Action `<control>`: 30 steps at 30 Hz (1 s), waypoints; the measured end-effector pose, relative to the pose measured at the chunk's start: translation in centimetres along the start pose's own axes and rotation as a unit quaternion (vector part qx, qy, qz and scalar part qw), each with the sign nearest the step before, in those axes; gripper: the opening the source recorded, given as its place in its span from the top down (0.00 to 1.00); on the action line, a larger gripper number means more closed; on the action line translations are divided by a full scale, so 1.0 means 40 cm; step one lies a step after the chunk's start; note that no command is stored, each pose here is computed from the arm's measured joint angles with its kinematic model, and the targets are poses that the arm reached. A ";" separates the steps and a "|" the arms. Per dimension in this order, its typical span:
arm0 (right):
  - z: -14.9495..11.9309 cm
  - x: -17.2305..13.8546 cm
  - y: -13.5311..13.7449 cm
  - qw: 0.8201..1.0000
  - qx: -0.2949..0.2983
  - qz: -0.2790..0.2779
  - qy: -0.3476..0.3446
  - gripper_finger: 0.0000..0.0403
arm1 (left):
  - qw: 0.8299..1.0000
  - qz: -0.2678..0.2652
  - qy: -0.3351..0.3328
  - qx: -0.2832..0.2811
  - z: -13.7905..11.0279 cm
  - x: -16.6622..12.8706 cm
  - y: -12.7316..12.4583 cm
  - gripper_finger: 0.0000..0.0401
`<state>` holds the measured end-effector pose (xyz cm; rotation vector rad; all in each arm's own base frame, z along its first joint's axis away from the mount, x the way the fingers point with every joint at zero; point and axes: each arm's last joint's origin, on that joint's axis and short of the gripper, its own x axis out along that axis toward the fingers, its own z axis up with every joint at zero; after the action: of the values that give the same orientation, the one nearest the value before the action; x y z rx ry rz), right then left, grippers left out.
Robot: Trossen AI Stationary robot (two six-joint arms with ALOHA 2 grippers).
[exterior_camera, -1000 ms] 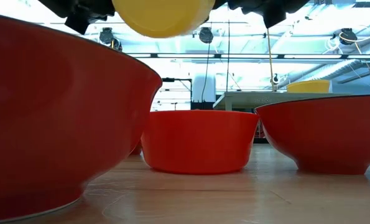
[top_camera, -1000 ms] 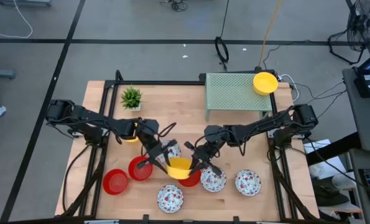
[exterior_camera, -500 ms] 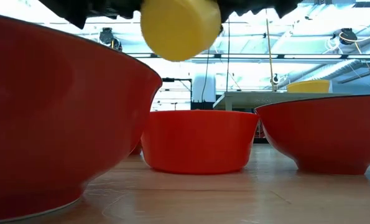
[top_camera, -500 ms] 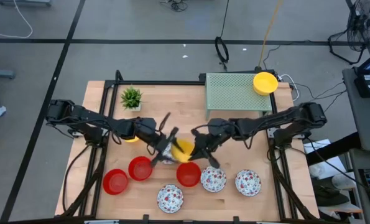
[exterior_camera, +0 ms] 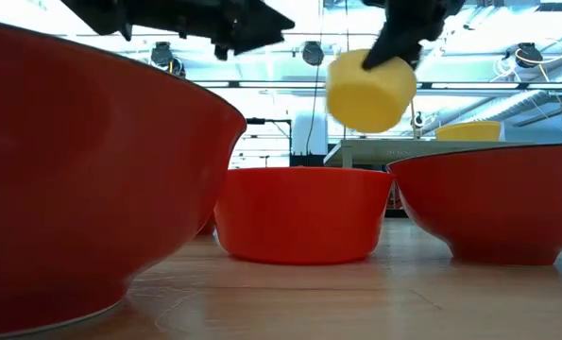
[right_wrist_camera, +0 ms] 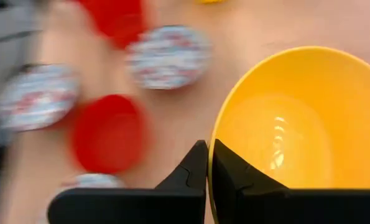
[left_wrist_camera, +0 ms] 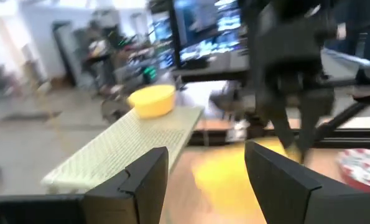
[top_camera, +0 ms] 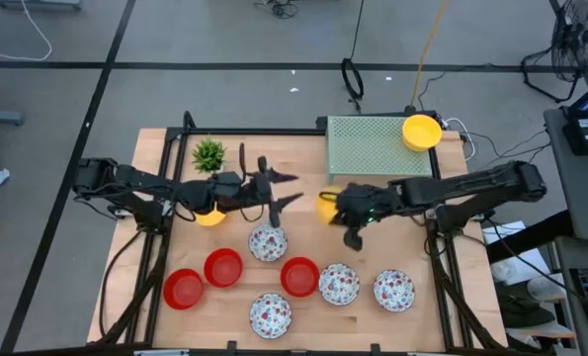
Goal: Pick & Place Mini bowls
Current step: Stack the yellow bowl on the stacked yellow bowl on the shelf
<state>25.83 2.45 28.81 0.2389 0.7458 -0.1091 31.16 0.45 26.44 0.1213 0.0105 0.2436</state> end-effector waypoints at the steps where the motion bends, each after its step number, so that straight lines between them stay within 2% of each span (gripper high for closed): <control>1: -0.002 -0.021 -0.011 0.999 0.001 -0.032 -0.008 1.00 | 1.000 0.008 0.008 -0.011 -0.004 0.001 0.004 0.46; 5: -0.006 -0.100 -0.057 0.989 0.027 -0.139 -0.045 1.00 | 0.998 0.014 0.034 -0.054 -0.018 0.002 0.009 0.46; 9: -0.006 -0.149 -0.103 0.978 0.062 -0.186 -0.069 1.00 | 0.996 0.015 0.048 -0.076 -0.025 0.001 0.009 0.46; 13: 0.000 -0.181 -0.151 0.965 0.061 -0.240 -0.086 1.00 | 0.995 0.014 0.054 -0.078 -0.028 0.001 0.008 0.46; 18: -0.012 -0.203 -0.230 0.942 0.091 -0.318 -0.056 1.00 | 0.995 0.014 0.057 -0.085 -0.030 0.001 0.008 0.46; 23: -0.028 -0.220 -0.309 0.911 0.137 -0.387 -0.021 1.00 | 0.993 0.015 0.069 -0.097 -0.036 0.000 0.008 0.46; 26: -0.029 -0.237 -0.343 0.888 0.137 -0.438 -0.020 1.00 | 0.992 0.015 0.078 -0.094 -0.041 -0.001 0.007 0.46; 30: -0.029 -0.253 -0.375 0.874 0.140 -0.466 -0.021 1.00 | 0.992 0.015 0.084 -0.092 -0.043 -0.001 0.007 0.46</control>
<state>14.93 -11.62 32.25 0.1320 0.7459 -1.1475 31.02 0.91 24.76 -0.0836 0.1526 0.2834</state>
